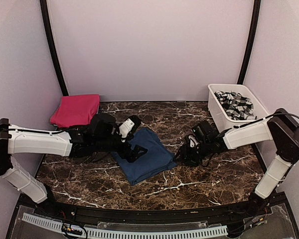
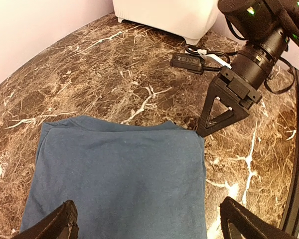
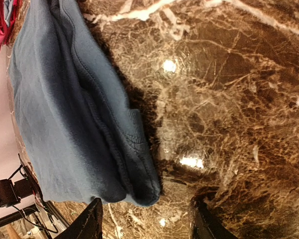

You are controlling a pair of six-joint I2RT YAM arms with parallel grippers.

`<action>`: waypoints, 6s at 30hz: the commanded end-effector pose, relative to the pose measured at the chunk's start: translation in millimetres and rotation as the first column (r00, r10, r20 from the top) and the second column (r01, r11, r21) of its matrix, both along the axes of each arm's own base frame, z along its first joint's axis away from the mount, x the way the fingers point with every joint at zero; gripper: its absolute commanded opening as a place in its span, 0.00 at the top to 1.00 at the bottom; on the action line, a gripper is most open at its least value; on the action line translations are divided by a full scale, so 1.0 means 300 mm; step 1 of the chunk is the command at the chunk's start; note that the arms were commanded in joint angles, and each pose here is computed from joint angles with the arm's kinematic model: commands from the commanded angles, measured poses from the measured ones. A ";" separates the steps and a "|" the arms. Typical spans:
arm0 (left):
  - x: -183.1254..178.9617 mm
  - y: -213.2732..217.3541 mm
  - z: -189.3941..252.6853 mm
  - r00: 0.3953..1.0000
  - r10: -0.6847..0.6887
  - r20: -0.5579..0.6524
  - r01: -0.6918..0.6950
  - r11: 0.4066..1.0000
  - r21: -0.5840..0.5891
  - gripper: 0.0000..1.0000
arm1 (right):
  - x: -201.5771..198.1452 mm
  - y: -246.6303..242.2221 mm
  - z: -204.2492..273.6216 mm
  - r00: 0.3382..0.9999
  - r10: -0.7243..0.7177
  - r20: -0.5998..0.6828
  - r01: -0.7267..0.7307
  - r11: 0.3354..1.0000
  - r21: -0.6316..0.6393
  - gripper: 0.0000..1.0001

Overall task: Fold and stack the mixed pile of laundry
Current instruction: Move the square-folded T-shirt to the center of the board, then pick up the square-folded T-shirt from the center of the board, then pass from the right arm to the left, then turn over the square-folded T-shirt at the center of the board, then smooth out the square-folded T-shirt at the center of the board.

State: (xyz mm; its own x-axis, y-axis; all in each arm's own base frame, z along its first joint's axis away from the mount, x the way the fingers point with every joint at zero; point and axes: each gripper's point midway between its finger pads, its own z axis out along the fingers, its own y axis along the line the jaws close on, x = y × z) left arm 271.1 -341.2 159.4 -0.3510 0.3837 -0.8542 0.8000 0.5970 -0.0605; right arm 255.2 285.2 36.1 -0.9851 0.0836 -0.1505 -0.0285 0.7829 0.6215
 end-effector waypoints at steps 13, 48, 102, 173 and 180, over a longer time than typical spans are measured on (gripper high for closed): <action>-0.200 -0.053 -0.100 0.971 -0.170 0.170 0.153 0.982 0.110 0.02 | 0.047 0.119 0.069 0.999 0.049 0.006 -0.049 0.984 0.171 0.95; -0.120 -0.183 -0.367 0.837 0.192 0.513 -0.455 0.765 0.456 0.15 | 0.011 0.163 0.384 0.994 0.031 0.104 -0.065 0.934 0.351 1.00; -0.415 -0.478 0.483 0.782 -0.300 -0.546 0.291 0.951 -0.106 1.00 | 0.137 -0.609 0.732 0.837 -0.282 0.469 0.244 0.959 0.143 0.01; -0.017 0.148 -0.234 0.681 0.263 -0.684 -0.336 0.942 0.028 0.48 | -0.116 -0.176 0.326 0.971 0.070 0.230 -0.117 0.973 0.199 0.38; 0.018 0.112 -0.262 0.674 0.263 -0.691 -0.340 0.940 0.026 0.50 | -0.109 -0.134 0.299 0.972 0.096 0.214 -0.138 0.972 0.192 0.39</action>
State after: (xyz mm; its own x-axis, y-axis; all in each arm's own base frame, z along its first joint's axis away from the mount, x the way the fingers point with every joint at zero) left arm 268.2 -297.3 78.8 -0.9290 0.0978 -0.3568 0.2965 0.7737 -0.5599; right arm 210.5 236.2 116.8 -0.9572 0.0032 -0.2894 -0.2211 0.6370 0.7384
